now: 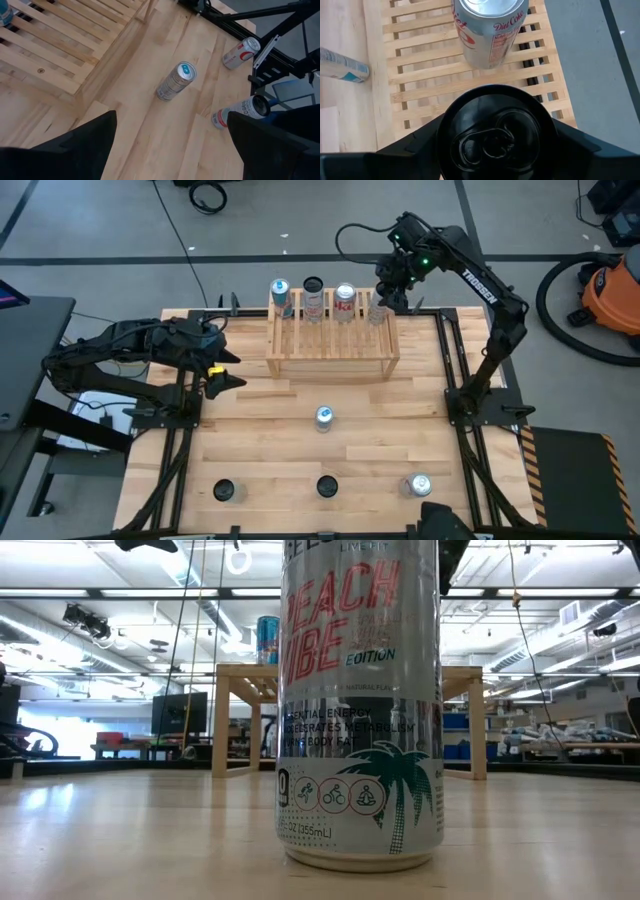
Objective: Place canned beverage on shelf
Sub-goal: Put the top white and yellow soda can on the shelf
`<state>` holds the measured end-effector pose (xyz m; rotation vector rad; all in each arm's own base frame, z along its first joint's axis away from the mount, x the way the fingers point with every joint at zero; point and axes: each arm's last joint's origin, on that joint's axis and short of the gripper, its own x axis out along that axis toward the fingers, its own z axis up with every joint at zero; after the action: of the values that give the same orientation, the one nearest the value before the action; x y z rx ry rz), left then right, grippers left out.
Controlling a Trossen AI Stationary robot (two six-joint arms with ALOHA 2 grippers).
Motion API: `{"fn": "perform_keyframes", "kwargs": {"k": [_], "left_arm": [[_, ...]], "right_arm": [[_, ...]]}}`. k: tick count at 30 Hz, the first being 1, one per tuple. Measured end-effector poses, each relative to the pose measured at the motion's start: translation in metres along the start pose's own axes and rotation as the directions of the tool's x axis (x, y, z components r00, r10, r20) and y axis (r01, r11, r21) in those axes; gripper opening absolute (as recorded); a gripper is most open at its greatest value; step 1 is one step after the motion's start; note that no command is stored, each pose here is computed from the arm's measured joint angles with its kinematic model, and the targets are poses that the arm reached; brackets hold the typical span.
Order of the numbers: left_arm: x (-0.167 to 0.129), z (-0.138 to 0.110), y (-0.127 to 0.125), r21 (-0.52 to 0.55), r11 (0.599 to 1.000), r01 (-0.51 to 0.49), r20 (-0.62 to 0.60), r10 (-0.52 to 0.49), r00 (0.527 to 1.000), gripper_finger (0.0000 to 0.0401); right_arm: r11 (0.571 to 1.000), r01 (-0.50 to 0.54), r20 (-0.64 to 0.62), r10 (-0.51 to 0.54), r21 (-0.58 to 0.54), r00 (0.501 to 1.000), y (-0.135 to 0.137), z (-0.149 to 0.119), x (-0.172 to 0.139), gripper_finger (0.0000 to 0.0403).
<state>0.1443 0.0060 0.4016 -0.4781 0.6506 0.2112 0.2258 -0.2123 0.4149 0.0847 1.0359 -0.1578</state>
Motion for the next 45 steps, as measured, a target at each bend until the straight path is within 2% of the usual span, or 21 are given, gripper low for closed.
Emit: {"fn": "perform_keyframes", "kwargs": {"k": [11, 33, 45], "left_arm": [[0.0, 0.0, 0.0, 0.001, 1.0, 0.0, 0.0, 0.0, 1.0, 0.038], [0.0, 0.0, 0.0, 0.002, 1.0, 0.0, 0.0, 0.0, 1.0, 0.038], [0.0, 0.0, 0.0, 0.004, 1.0, 0.0, -0.001, 0.0, 1.0, 0.038]], "right_arm": [[0.999, 0.03, -0.027, -0.03, -0.013, 0.999, -0.002, 0.0, 0.003, 0.0309], [0.993, 0.084, -0.021, -0.086, -0.083, 0.996, 0.001, 0.005, 0.004, 0.0311], [0.986, 0.128, 0.032, -0.126, -0.11, 0.992, 0.007, 0.003, -0.013, 0.0311]]}}
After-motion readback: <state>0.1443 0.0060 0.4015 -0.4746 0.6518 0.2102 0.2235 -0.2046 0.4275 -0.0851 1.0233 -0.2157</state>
